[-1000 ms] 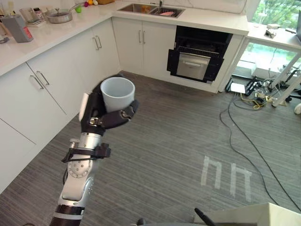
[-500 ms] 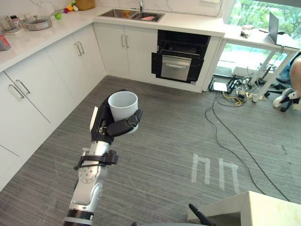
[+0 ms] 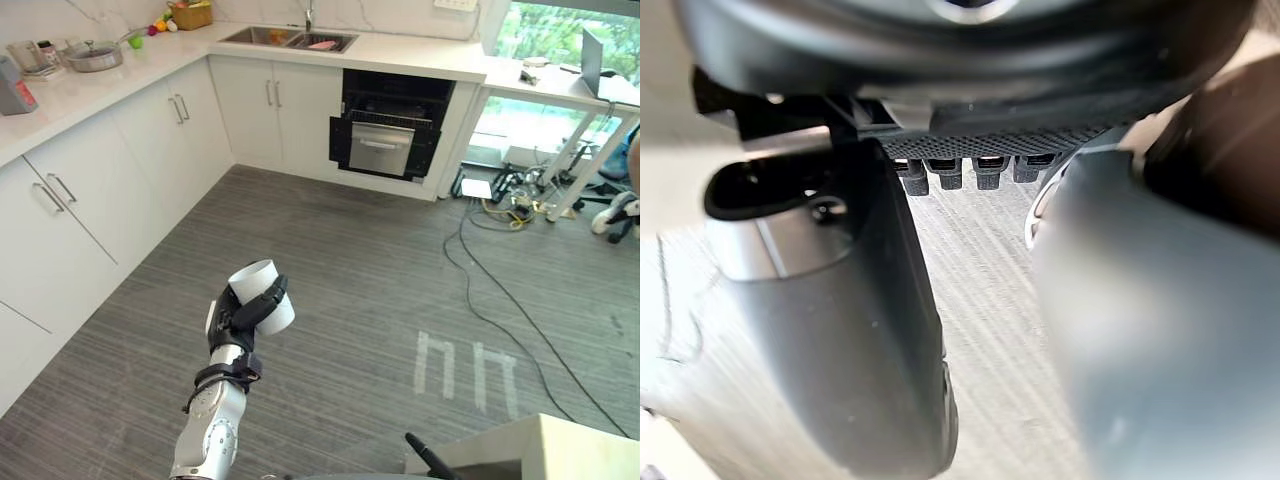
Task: Walk over to the sink, pick up the cup, carry it to the dishwasher, place the cup inside the dishwasher, then close the dishwasher door
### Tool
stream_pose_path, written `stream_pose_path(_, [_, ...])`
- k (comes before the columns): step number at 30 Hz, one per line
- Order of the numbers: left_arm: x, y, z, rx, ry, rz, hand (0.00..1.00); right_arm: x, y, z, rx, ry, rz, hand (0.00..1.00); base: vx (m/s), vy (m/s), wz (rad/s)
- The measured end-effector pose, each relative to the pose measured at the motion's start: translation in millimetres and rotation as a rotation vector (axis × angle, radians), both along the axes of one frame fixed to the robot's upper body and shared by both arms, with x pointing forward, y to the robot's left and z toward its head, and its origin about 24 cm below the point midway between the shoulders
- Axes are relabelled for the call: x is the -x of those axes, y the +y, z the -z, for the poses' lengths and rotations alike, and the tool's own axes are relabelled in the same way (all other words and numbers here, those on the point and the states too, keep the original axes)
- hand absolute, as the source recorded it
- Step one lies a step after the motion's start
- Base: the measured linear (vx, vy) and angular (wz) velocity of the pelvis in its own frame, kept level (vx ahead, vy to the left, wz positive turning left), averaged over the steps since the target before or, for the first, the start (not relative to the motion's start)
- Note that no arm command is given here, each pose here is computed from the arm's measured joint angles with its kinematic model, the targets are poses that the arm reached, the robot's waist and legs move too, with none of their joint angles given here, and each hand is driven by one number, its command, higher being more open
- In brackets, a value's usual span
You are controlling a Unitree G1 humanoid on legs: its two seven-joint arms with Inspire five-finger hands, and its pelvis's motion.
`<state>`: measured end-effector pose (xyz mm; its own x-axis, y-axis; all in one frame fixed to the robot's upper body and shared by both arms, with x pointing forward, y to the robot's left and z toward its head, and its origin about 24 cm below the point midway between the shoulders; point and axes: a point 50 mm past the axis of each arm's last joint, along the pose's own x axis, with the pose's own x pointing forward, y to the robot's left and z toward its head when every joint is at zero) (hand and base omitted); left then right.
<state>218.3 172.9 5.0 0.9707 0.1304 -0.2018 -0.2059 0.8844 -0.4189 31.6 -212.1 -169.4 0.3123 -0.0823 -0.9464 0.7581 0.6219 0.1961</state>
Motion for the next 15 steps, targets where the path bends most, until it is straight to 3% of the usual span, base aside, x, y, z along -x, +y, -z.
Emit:
stream_pose_path(7, [-8.1,-22.6,-4.7,-0.052,-0.019,0.149,0.0,22.2,-11.8,-1.6,0.075,0.039,0.069,1.0,0.2,0.064,0.56])
stream_pose_path(15, [-27.5,-31.3,-21.2,-0.166,-0.069,0.291,0.0,-12.4,3.2,-7.0,0.084,-0.126,0.03,1.0,0.26,-0.113,0.57])
